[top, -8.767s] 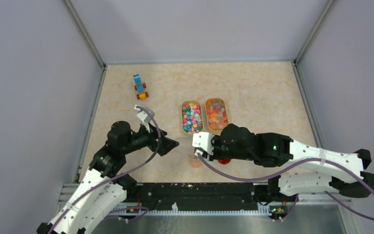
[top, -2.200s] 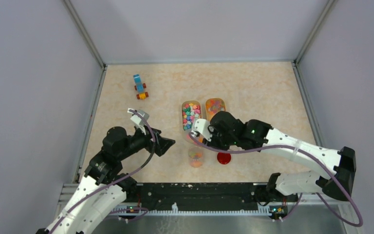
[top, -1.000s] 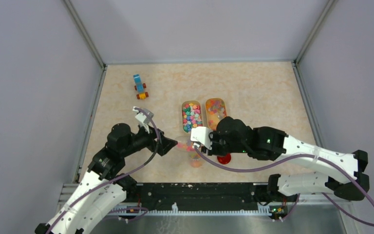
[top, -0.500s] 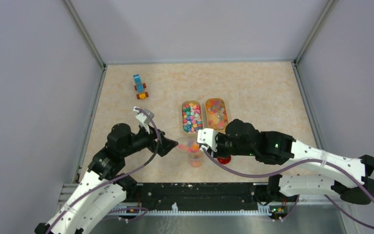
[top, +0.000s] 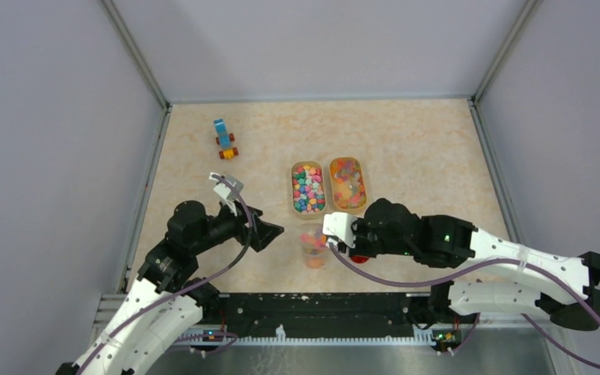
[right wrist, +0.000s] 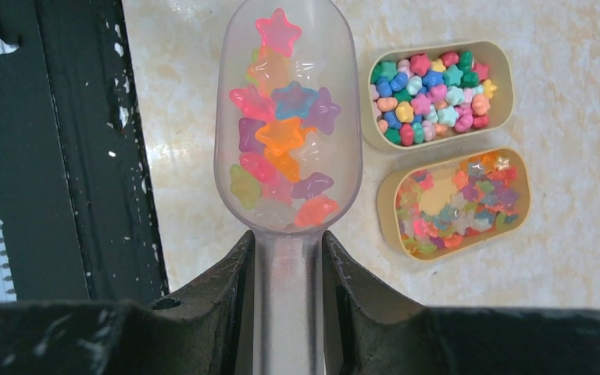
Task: Pack the candies
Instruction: Place the fake candies in the packing bottle, then scoop the fake candies from the storage box.
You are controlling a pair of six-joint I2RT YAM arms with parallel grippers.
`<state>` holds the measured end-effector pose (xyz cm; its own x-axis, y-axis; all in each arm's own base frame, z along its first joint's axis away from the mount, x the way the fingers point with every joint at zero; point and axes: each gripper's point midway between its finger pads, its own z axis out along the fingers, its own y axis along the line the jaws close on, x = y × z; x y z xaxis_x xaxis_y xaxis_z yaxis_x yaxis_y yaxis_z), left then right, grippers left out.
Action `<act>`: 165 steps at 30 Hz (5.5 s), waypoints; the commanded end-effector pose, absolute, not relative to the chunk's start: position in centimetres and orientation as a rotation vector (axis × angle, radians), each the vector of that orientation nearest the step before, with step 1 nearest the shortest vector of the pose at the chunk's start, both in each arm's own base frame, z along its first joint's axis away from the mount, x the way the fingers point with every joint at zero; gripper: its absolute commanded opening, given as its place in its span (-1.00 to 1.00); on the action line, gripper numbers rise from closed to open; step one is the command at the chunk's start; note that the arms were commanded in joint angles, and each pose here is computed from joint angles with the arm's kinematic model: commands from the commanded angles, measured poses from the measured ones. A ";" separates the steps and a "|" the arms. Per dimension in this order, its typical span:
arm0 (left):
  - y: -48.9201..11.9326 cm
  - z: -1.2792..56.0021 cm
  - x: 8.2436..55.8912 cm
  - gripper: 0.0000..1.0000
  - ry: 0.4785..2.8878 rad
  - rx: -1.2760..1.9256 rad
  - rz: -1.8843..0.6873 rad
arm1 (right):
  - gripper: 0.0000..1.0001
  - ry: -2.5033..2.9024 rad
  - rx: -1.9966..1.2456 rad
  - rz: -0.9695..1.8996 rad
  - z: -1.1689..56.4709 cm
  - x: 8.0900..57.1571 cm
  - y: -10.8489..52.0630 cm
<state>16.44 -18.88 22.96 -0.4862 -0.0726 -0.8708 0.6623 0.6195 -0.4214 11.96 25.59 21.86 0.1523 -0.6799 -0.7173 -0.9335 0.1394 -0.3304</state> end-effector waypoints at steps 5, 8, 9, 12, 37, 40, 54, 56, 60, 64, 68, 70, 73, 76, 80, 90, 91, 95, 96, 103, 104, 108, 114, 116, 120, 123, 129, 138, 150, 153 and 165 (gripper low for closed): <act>-18.8 24.1 16.6 0.97 1.824 0.473 -0.957 | -1.00 1.652 -1.601 0.356 22.2 11.5 23.1; -18.8 24.1 16.6 0.97 1.825 0.472 -0.956 | -1.00 1.676 -1.617 0.354 21.8 11.2 22.5; -18.8 24.1 16.6 0.97 1.824 0.473 -0.956 | -1.00 1.685 -1.620 0.347 21.6 11.2 22.4; -18.8 24.1 16.6 0.97 1.823 0.472 -0.956 | -1.00 1.709 -1.634 0.336 21.1 11.0 22.0; -18.8 24.4 16.4 0.97 1.811 0.477 -0.960 | -1.00 1.869 -1.749 0.157 20.7 11.9 21.3; -18.8 24.4 16.4 0.97 1.810 0.477 -0.961 | -1.00 1.880 -1.758 0.141 20.9 11.9 21.2; -18.8 24.4 16.4 0.97 1.811 0.477 -0.960 | -1.00 1.908 -1.827 0.052 21.8 12.2 21.5; -18.8 24.4 16.4 0.97 1.810 0.478 -0.962 | -1.00 1.913 -1.832 0.033 21.9 12.3 21.6; -18.8 24.4 16.4 0.97 1.808 0.478 -0.962 | -1.00 1.923 -1.842 -0.008 22.1 12.4 21.6; -18.8 24.4 16.3 0.97 1.808 0.480 -0.962 | -1.00 1.934 -1.859 -0.065 22.2 12.3 21.8; -18.8 24.5 16.3 0.97 1.806 0.479 -0.962 | -1.00 1.942 -1.841 -0.130 22.6 12.7 21.9; -18.8 24.5 16.3 0.97 1.805 0.478 -0.962 | -1.00 1.953 -1.804 -0.162 23.1 13.2 21.8; -18.8 24.5 16.3 0.97 1.804 0.480 -0.964 | -1.00 1.951 -1.741 -0.165 24.0 13.7 22.3; -18.8 24.6 16.2 0.97 1.801 0.480 -0.964 | -1.00 1.978 -1.643 -0.146 24.8 14.6 22.7; -18.8 24.6 16.2 0.98 1.798 0.479 -0.964 | -1.00 2.093 -1.464 -0.129 25.0 16.9 22.0; -18.8 24.8 16.1 0.97 1.789 0.483 -0.968 | -1.00 2.495 -0.950 -0.036 22.4 21.6 19.9; -18.8 24.8 16.1 0.97 1.790 0.484 -0.969 | -1.00 2.525 -0.917 -0.031 21.9 21.9 19.8; -18.8 25.0 15.9 0.97 1.783 0.489 -0.975 | -1.00 2.616 -0.813 -0.001 19.9 23.1 19.8; -18.8 25.0 15.9 0.97 1.780 0.492 -0.976 | -1.00 2.638 -0.779 -0.006 19.5 23.6 19.6; -18.9 25.4 15.5 0.97 1.760 0.504 -0.989 | -1.00 2.754 -0.617 0.070 17.3 25.7 20.2; -18.9 25.4 15.5 0.97 1.756 0.506 -0.992 | -1.00 2.775 -0.603 0.045 16.9 25.9 20.1; -18.9 25.6 15.3 0.97 1.745 0.514 -0.999 | -1.00 2.840 -0.576 -0.021 15.2 26.6 19.9; -18.9 26.1 14.8 0.97 1.718 0.523 -1.012 | -1.00 2.893 -0.521 -0.077 13.7 27.6 19.4; -18.9 26.2 14.7 0.98 1.712 0.527 -1.015 | -1.00 2.905 -0.510 -0.097 13.3 27.8 19.3; -18.9 26.4 14.4 0.98 1.697 0.533 -1.021 | -1.00 2.925 -0.485 -0.130 12.6 28.3 19.2; -18.9 26.7 14.2 0.97 1.686 0.539 -1.025 | -1.00 2.928 -0.467 -0.168 12.2 28.8 19.1; -19.1 26.8 13.7 0.97 1.675 0.554 -1.038 | -1.00 2.942 -0.443 -0.246 10.9 29.9 18.8; -19.2 27.0 13.3 0.97 1.667 0.561 -1.046 | -1.00 2.924 -0.384 -0.288 9.4 31.8 18.8; -19.2 26.8 13.5 0.97 1.674 0.555 -1.041 | -1.00 2.883 -0.337 -0.274 7.7 34.1 19.2; -19.1 26.8 13.6 0.97 1.678 0.551 -1.037 | -1.00 2.874 -0.331 -0.262 7.3 34.6 19.4; -19.2 26.4 13.9 0.97 1.697 0.544 -1.029 | -1.00 2.835 -0.341 -0.252 6.6 35.4 19.7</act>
